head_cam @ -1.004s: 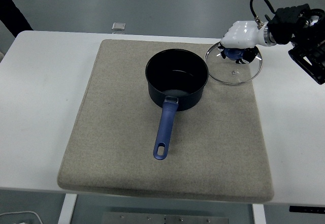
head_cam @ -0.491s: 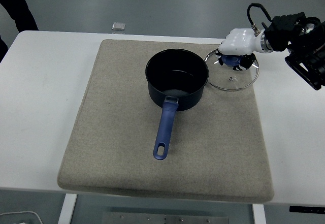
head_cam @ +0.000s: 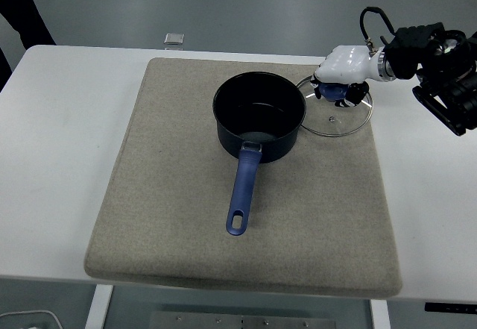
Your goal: Lift the pot lid and place it to the right of the pot.
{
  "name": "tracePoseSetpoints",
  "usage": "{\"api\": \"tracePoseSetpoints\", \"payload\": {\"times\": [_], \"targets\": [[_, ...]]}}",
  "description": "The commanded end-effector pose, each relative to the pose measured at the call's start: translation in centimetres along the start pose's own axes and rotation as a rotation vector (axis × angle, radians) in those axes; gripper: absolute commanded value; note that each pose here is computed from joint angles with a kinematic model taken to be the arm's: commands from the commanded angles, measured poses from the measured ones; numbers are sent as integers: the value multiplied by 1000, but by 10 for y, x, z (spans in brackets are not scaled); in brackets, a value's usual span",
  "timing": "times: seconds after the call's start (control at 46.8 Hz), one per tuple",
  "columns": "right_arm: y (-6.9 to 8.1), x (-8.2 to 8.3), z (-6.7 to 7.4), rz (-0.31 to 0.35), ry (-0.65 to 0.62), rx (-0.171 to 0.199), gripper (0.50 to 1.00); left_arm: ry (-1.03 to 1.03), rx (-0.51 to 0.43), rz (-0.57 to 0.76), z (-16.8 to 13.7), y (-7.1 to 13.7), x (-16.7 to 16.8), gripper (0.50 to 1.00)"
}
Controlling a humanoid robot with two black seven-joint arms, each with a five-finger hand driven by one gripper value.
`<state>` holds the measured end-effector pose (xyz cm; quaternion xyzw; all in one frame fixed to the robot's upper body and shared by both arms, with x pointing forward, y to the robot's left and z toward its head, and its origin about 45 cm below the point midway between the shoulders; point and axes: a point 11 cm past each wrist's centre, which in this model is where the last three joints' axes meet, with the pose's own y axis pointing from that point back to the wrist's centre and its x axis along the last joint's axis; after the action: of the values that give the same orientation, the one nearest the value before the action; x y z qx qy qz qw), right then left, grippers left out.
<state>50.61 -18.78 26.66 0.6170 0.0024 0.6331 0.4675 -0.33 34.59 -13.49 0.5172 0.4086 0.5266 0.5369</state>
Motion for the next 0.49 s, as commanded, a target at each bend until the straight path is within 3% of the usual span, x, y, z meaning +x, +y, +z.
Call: {"api": "tracePoseSetpoints", "payload": {"times": [0.0, 0.47], "targets": [[-1, -3, -1, -3, 1, 2, 500, 0, 0, 0, 0, 0, 0, 1000], [-3, -13, -5, -7, -11, 9, 500, 0, 0, 0, 0, 0, 0, 1000]]}}
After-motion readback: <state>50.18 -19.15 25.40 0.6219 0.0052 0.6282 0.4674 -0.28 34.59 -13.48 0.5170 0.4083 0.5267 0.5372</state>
